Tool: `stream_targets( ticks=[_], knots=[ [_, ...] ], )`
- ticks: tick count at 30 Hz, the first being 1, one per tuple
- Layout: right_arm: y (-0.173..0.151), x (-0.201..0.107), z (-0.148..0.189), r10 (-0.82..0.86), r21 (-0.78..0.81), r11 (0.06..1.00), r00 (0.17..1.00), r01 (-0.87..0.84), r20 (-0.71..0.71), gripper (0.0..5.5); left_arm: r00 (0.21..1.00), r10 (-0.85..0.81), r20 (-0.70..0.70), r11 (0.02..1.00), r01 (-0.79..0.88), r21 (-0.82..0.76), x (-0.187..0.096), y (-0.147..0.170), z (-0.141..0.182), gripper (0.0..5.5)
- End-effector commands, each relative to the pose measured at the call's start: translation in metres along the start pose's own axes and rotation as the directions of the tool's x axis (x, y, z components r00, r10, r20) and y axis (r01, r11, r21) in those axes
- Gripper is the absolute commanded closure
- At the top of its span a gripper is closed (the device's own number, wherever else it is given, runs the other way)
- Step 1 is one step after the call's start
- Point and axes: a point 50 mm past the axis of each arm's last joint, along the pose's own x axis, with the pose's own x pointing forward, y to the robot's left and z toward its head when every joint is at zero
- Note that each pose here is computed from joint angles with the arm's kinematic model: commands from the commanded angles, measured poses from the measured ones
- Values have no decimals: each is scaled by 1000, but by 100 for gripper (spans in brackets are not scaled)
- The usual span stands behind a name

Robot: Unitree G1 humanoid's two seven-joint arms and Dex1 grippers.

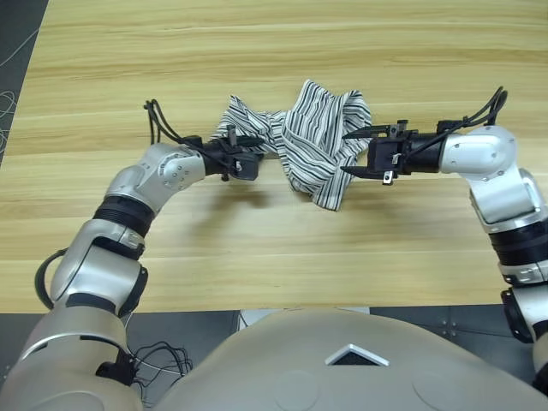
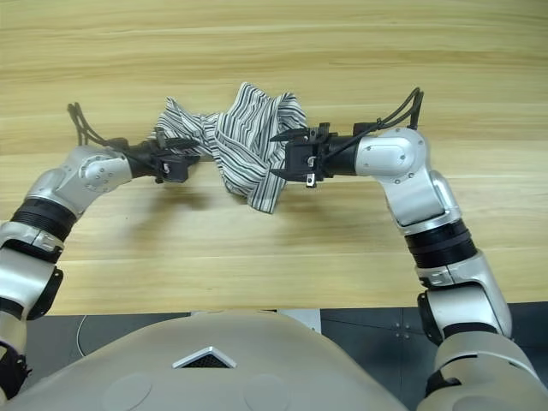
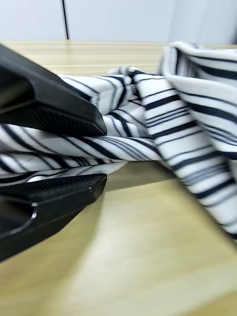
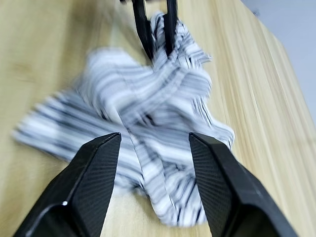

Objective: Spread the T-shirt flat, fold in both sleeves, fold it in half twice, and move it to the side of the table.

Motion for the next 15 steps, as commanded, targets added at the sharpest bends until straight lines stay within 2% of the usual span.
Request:
stream_targets(
  ticks=[1, 4, 8, 11, 15],
  knots=[
    [-27, 26, 9, -197, 120, 975, 976, 186, 92, 294, 966, -231, -114, 972, 226, -59, -14, -55, -22, 404],
    [-29, 50, 18, -243, 287, 940, 955, 187, 173, 294, 971, -236, -42, 971, 233, -57, -10, -57, -10, 404],
    [-18, 61, 31, -220, 500, 865, 927, 42, 304, 294, 975, -223, -13, 974, 222, -45, -9, -56, -3, 404],
    [-11, 60, 42, -192, 596, 799, 901, -87, 389, 294, 973, -230, -8, 972, 229, -53, -8, -60, -1, 404],
    [4, 64, 43, -151, 651, 744, 913, -148, 380, 294, 974, -225, -6, 973, 225, -58, -7, -60, 0, 404]
  ],
)
